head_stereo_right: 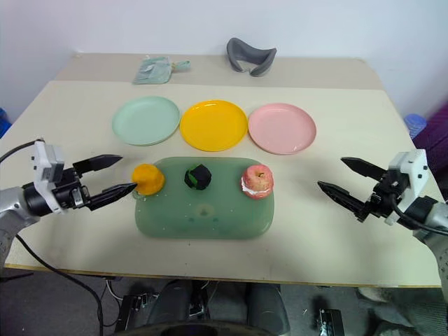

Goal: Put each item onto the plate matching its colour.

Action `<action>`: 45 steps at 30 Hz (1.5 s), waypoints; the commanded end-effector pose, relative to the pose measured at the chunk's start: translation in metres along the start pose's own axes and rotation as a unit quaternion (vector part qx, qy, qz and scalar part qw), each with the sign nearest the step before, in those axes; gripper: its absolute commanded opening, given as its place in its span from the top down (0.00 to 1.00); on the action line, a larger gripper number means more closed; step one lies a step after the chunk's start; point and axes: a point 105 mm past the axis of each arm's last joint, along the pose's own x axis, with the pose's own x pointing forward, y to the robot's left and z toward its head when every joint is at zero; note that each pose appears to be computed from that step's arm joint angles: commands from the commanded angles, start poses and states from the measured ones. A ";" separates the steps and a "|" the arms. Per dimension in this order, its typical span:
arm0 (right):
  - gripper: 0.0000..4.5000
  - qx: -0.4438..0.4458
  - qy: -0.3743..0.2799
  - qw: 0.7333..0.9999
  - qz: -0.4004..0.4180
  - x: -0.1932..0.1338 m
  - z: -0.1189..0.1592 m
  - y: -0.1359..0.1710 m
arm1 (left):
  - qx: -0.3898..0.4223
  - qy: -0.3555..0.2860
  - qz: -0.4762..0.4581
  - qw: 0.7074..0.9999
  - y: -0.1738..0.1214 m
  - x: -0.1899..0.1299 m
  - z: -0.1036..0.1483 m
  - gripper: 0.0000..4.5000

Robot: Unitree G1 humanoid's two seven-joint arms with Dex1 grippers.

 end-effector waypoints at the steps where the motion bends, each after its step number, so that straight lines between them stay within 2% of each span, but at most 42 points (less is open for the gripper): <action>1: 0.01 -0.029 -0.013 0.999 0.006 -0.003 0.017 0.003 | 0.021 -0.007 -0.007 1.000 -0.003 -0.002 0.013 0.00; 10: 0.01 -0.034 -0.016 0.999 0.017 0.004 0.019 0.008 | 0.029 -0.019 0.005 0.999 -0.001 0.004 0.014 0.00; 14: 0.01 -0.038 -0.035 0.998 0.046 0.015 0.028 0.018 | 0.040 -0.014 0.010 0.999 0.001 0.005 0.014 0.00; 18: 0.01 -0.049 -0.058 0.991 0.107 0.033 0.040 0.035 | 0.044 -0.020 0.025 0.998 0.003 0.008 0.015 0.00; 24: 0.01 -0.068 -0.077 0.973 0.205 0.065 0.054 0.061 | 0.010 -0.021 0.053 0.998 0.011 0.022 0.007 0.00; 32: 0.01 -0.104 -0.087 0.939 0.317 0.093 0.055 0.091 | 0.006 -0.012 0.089 0.996 0.016 0.033 -0.005 0.00; 45: 0.01 -0.136 -0.114 0.925 0.335 0.111 0.061 0.093 | -0.010 0.029 0.094 0.995 0.012 0.037 -0.039 0.00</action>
